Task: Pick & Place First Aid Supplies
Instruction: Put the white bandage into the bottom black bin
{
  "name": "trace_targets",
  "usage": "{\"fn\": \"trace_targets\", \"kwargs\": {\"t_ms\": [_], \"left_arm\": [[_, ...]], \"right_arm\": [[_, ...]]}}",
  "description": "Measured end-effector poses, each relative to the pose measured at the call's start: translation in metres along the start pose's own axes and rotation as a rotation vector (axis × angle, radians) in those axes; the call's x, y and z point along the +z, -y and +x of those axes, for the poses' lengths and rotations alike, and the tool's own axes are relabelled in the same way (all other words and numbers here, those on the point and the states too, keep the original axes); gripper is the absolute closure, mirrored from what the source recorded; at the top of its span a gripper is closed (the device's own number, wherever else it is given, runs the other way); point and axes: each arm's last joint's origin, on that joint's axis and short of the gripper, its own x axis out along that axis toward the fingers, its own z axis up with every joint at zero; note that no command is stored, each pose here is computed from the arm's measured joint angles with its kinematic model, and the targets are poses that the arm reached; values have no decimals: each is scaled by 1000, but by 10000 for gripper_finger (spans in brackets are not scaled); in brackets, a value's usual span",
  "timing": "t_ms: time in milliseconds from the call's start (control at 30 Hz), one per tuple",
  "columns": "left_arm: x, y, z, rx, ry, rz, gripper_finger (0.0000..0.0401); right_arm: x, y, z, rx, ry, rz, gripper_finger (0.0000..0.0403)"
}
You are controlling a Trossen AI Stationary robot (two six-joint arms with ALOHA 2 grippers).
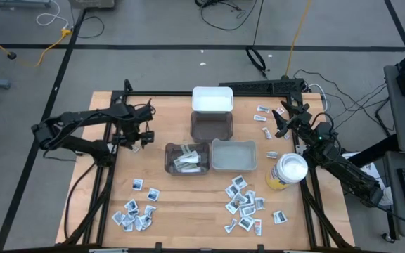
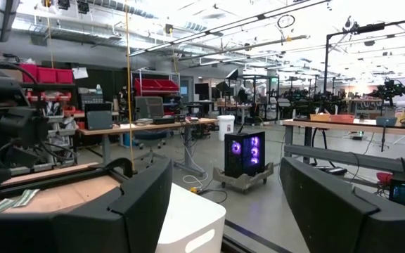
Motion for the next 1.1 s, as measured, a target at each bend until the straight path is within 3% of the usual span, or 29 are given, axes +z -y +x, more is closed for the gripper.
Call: {"fn": "trace_targets", "kwargs": {"t_ms": [133, 367, 667, 800, 1100], "left_arm": [[7, 1, 10, -43, 11, 2, 146], [15, -4, 27, 15, 22, -18, 146], [19, -1, 35, -5, 24, 26, 158], [19, 0, 35, -24, -4, 34, 214], [17, 1, 36, -76, -75, 52, 389]], "right_arm": [[0, 0, 0, 0, 0, 0, 140], [0, 0, 0, 0, 0, 0, 140], [0, 0, 0, 0, 0, 0, 140], [0, 0, 0, 0, 0, 0, 140], [0, 0, 0, 0, 1, 0, 140]]}}
